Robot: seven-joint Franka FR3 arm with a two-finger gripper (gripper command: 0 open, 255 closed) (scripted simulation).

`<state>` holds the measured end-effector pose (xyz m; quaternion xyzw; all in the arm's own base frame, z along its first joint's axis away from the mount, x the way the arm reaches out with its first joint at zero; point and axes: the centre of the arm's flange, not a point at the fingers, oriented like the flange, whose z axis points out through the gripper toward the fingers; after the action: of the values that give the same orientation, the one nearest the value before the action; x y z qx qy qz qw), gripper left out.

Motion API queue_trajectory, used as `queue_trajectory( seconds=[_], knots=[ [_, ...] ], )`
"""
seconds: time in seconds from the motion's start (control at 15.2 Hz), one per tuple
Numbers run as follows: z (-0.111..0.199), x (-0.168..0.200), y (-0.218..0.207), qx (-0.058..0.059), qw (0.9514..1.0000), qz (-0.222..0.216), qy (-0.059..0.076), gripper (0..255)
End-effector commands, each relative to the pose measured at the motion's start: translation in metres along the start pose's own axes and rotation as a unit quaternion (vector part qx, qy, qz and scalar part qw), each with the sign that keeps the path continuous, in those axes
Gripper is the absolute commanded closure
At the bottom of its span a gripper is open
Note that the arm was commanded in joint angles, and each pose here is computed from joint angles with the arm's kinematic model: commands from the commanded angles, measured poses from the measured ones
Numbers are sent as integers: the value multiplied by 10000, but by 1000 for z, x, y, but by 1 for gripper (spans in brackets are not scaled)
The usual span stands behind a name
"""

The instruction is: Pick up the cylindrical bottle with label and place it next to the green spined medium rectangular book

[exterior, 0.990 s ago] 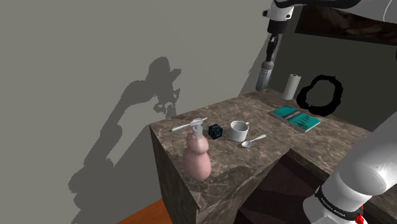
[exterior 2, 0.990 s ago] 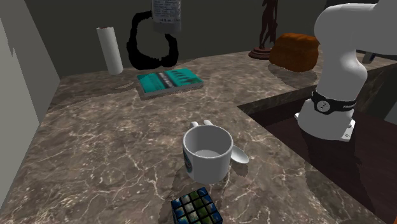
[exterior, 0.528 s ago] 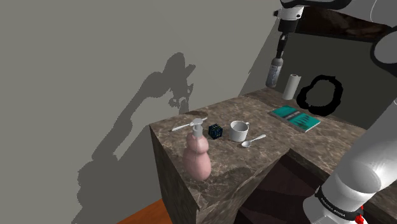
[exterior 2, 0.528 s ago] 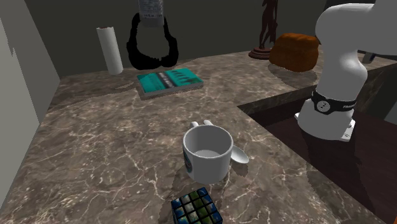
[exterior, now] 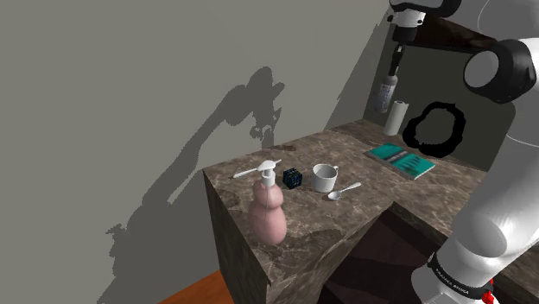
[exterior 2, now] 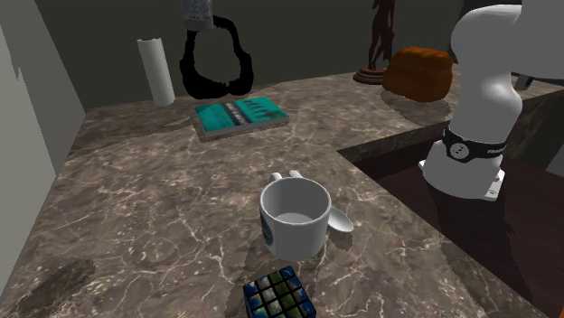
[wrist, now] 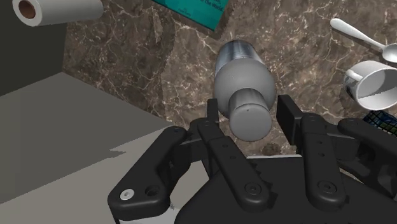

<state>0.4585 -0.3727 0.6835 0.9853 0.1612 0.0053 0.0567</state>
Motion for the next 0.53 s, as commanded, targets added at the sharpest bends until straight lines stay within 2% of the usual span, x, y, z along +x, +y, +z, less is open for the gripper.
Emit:
queue_trajectory(
  seconds=[0.0, 0.07, 0.46],
  knots=[
    [2, -10, 21, -4, 10000, -10, 3, 255],
    [3, -15, 31, -4, 10000, -10, 3, 255],
    [35, -14, 28, -4, 10000, -10, 3, 255]
  ],
)
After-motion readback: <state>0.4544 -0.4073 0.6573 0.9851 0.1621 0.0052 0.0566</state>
